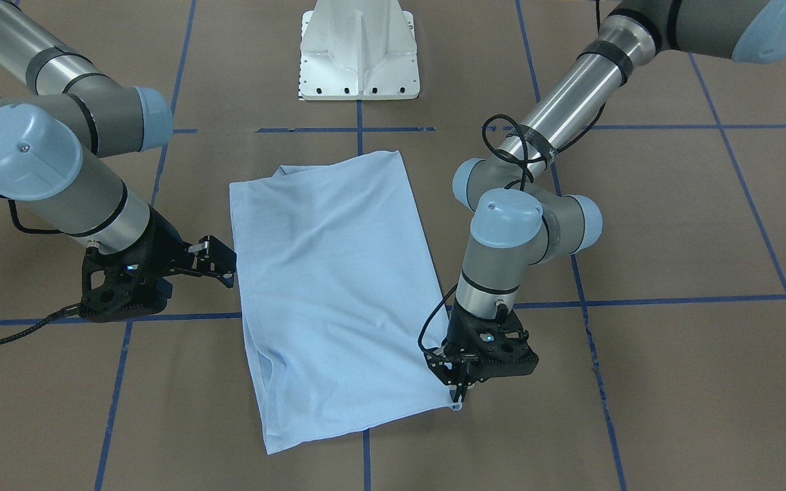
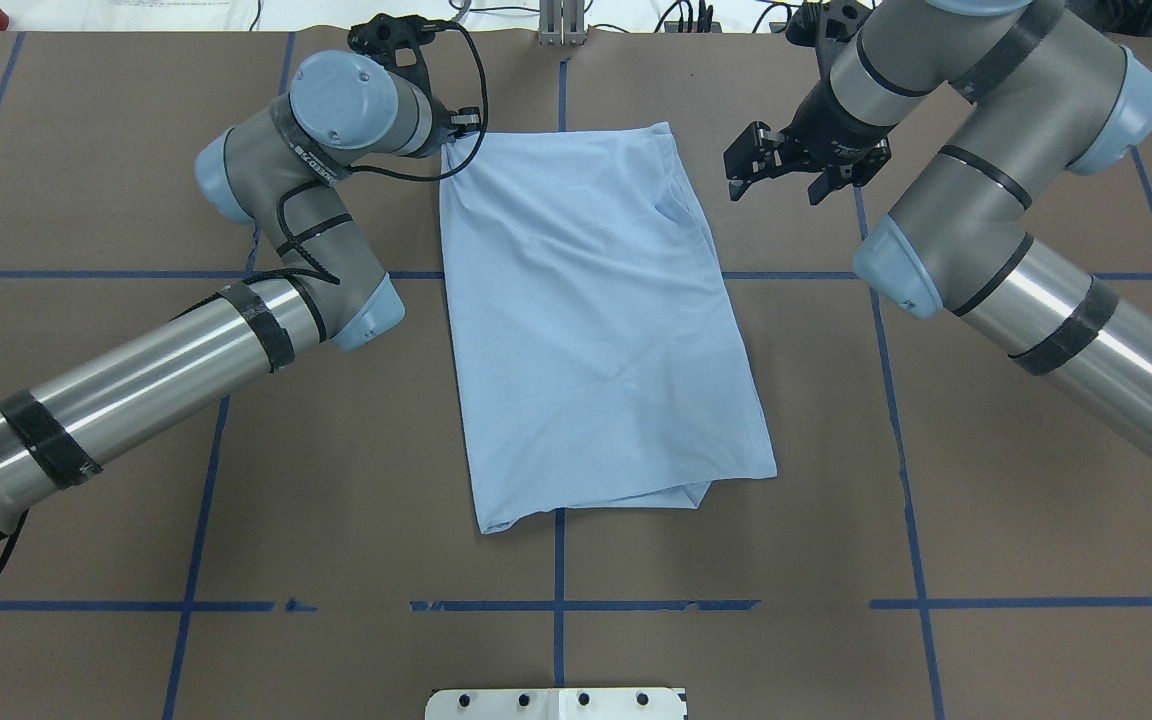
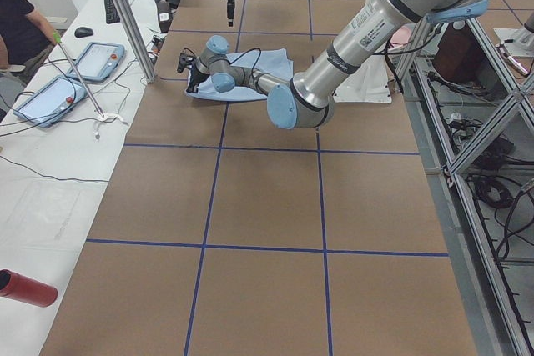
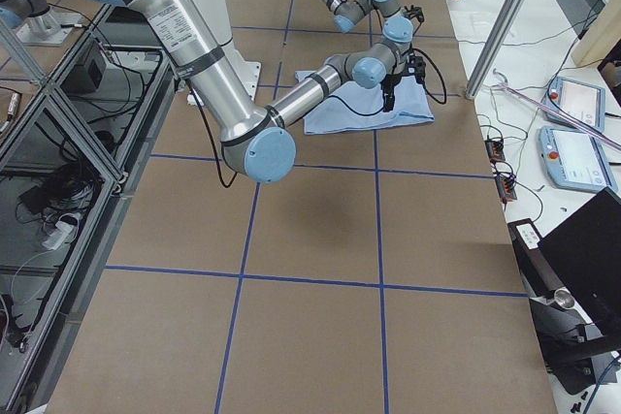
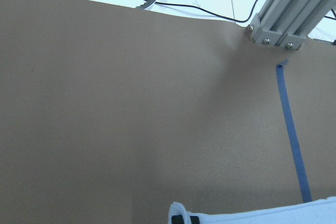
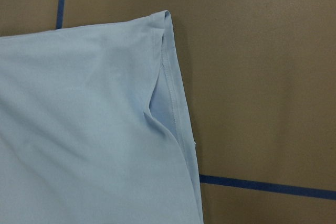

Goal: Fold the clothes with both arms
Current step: 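Release the shirt and raise both grippers away from it, then move the left gripper to the shirt's near corner and grasp it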

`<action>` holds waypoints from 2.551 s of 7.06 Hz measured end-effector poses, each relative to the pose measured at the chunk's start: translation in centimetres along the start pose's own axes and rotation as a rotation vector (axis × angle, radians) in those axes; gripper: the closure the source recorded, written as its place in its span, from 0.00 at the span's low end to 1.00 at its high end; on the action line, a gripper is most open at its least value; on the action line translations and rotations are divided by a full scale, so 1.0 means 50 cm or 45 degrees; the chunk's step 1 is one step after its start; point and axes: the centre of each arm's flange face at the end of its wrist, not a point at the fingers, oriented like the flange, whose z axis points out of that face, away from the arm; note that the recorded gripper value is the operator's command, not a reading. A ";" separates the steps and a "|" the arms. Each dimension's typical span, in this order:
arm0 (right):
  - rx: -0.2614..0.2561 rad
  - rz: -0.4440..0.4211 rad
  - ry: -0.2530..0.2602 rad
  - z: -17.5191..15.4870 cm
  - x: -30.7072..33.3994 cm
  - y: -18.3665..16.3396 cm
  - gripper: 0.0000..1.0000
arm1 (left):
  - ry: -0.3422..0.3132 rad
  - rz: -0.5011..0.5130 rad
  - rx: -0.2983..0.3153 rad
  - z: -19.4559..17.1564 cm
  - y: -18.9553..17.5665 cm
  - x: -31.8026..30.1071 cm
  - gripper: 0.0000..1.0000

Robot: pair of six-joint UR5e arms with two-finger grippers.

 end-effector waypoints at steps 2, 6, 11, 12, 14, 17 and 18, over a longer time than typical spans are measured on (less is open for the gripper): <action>0.003 0.009 0.004 -0.002 0.010 -0.002 0.00 | 0.011 0.003 0.094 0.007 -0.034 0.035 0.42; 0.006 0.015 0.006 -0.005 0.015 -0.003 0.00 | -0.026 0.002 0.226 0.030 -0.066 0.026 0.00; 0.003 0.095 -0.055 -0.050 0.037 0.136 0.00 | 0.047 -0.170 -0.258 -0.185 0.015 -0.071 0.00; -0.006 0.107 -0.063 -0.055 0.046 0.173 0.00 | 0.070 -0.318 -0.372 -0.253 0.109 -0.094 0.00; -0.020 0.122 -0.074 -0.064 0.053 0.222 0.00 | 0.062 -0.660 -0.522 -0.360 0.351 -0.070 0.02; -0.025 0.132 -0.072 -0.063 0.057 0.235 0.00 | -0.120 -0.845 -0.544 -0.365 0.608 0.001 0.05; -0.025 0.133 -0.071 -0.062 0.057 0.236 0.00 | -0.157 -0.845 -0.532 -0.353 0.624 0.002 0.07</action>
